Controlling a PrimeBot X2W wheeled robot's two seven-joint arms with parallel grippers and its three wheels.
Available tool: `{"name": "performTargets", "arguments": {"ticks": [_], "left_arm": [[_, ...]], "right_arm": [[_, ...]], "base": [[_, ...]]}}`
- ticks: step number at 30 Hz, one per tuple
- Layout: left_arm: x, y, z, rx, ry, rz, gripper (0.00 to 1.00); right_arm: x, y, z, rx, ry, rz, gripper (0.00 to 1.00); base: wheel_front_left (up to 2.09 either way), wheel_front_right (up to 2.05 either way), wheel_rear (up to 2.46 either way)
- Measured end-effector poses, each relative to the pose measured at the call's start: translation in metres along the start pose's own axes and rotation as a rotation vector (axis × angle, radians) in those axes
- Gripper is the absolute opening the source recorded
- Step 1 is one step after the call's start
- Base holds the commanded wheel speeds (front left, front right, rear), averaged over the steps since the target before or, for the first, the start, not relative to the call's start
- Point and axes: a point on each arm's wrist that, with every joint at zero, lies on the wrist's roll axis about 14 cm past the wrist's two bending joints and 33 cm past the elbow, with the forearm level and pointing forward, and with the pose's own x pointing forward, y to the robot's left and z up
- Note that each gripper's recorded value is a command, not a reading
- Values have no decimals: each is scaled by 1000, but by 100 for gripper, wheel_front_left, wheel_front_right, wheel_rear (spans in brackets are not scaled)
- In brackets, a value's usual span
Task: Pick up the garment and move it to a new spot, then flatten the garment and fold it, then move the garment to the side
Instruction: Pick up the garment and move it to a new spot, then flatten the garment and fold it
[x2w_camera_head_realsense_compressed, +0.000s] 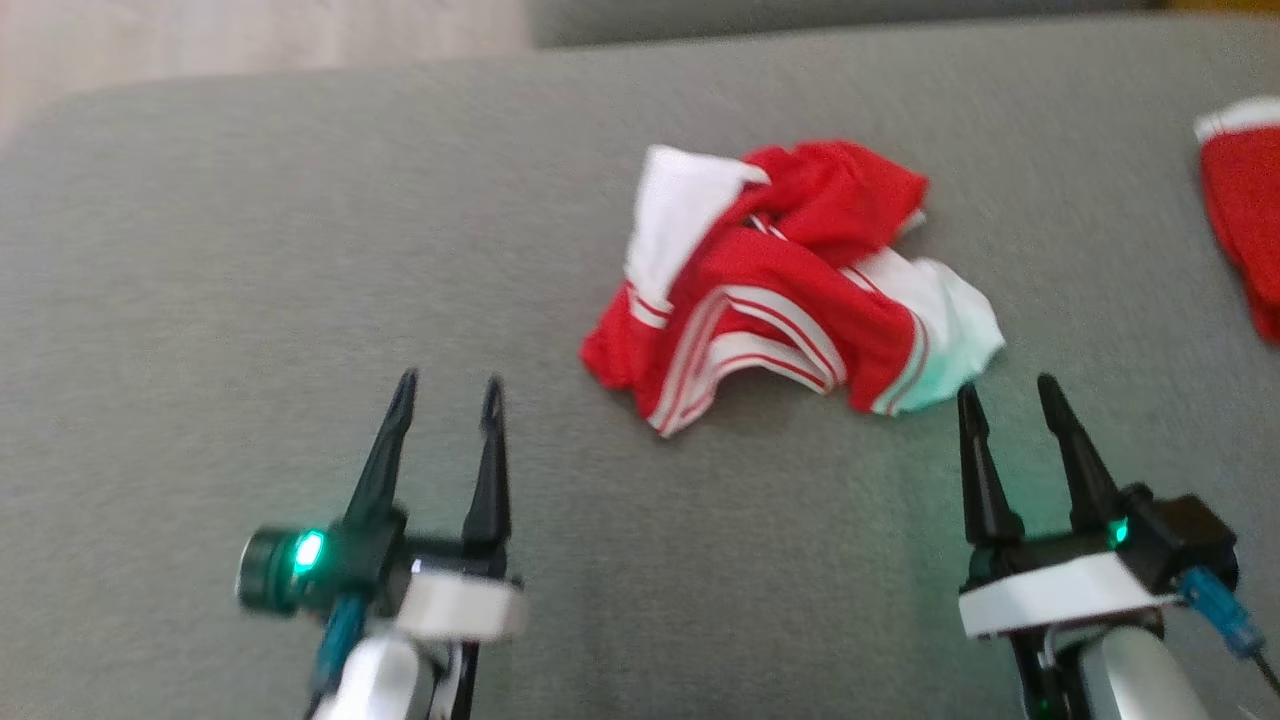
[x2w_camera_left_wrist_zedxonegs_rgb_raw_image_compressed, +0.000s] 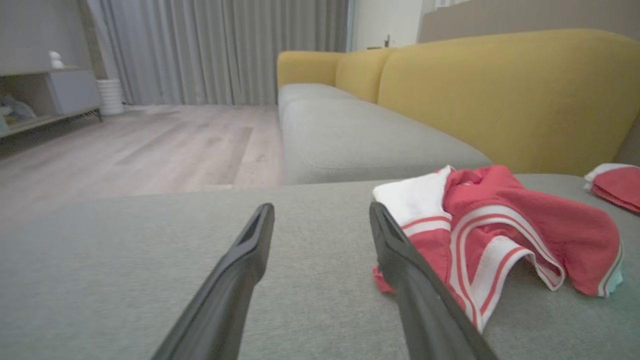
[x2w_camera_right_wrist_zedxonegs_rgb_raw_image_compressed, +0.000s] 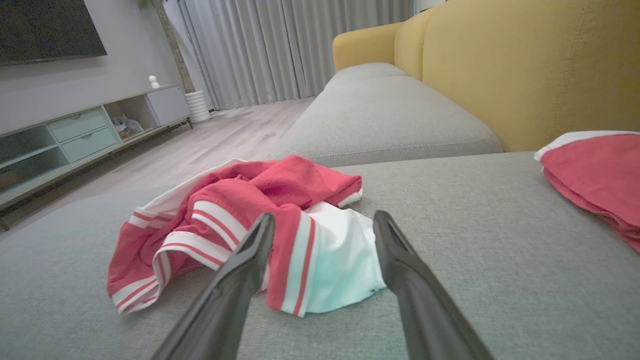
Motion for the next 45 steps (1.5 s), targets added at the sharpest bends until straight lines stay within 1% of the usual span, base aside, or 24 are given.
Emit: {"name": "performTargets", "arguments": {"ticks": [3,6,11,14,21,34,45], "left_arm": [[-33,22,20,26,-59,104,100],[-67,39,23,18,-70,188,100],[-102,46,19,25,-62,240,100],[-116,54,26,39,-87,277,100],[-119,54,31,52,-106,271,100],[-115,52,32,64,-109,252,100],[-113,50,32,64,-110,236,100]], "right_arm": [[-5,14,2,2,-2,37,100],[-12,26,3,-1,-3,71,100],[-21,42,3,-23,-3,121,100],[-24,54,7,-28,-13,157,100],[-24,59,13,-24,-33,172,100],[-41,41,2,-13,1,113,100],[-43,34,5,-13,-9,88,100]], "base": [[0,0,0],[0,0,0],[0,0,0],[0,0,0],[0,0,0],[0,0,0],[0,0,0]]}}
